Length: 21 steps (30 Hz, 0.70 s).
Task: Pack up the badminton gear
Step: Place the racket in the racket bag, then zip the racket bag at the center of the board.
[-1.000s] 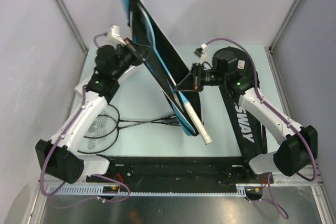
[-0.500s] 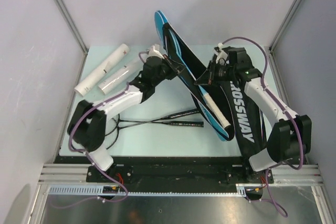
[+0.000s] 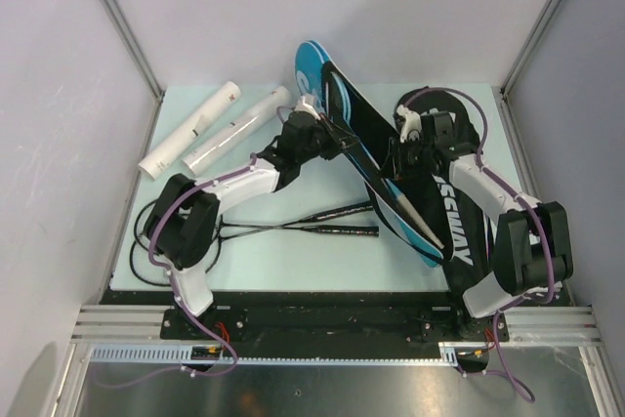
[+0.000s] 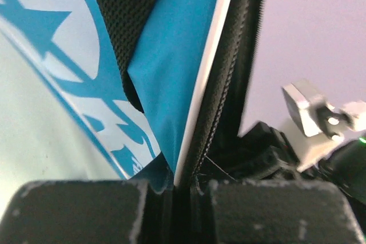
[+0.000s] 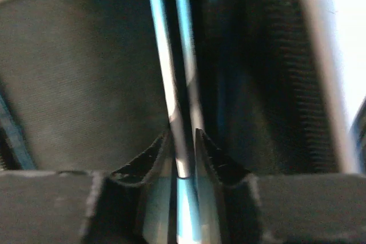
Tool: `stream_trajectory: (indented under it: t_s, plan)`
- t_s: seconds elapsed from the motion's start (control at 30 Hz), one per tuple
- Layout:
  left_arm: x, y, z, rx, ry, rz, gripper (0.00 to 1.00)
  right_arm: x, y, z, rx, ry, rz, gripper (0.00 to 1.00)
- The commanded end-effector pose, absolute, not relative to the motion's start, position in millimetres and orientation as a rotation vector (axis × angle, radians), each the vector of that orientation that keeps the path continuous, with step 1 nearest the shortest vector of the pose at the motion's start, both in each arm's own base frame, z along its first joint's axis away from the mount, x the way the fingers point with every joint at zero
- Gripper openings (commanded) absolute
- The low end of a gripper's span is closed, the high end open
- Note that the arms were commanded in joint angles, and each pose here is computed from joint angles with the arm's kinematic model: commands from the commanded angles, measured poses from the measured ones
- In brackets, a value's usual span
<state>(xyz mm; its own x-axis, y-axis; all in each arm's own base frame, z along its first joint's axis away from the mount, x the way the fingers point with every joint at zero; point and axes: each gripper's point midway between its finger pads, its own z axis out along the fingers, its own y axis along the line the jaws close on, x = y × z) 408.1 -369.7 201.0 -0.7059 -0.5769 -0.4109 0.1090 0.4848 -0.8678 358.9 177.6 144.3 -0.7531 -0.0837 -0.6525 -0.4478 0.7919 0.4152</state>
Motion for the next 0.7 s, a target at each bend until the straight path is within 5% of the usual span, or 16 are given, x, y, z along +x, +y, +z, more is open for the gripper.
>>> stream_trajectory:
  t_s: [0.0,0.13,0.23,0.37,0.5,0.67]
  plan:
    - [380.4,-402.2,262.5,-0.253,1.915,-1.535,0.0,395.2,149.9,152.9,-0.354,2.195,0.587,0.34]
    - [380.6,-399.3,249.3,-0.266,1.953,-1.539,0.0,377.8,172.7,199.8,-0.26,2.138,0.721,0.67]
    - [382.0,-400.0,242.1,-0.26,1.974,-1.547,0.0,348.2,194.0,236.3,-0.248,2.103,0.846,0.7]
    - [383.2,-397.3,236.8,-0.245,1.985,-1.538,0.0,340.3,192.8,255.7,-0.344,2.013,0.646,0.75]
    - [381.1,-401.2,234.0,-0.232,2.002,-1.561,0.0,387.0,194.7,280.0,-0.319,1.885,0.553,0.99]
    - [379.6,-398.5,231.9,-0.234,2.003,-1.55,0.0,448.1,186.9,276.8,-0.325,1.838,0.394,0.95]
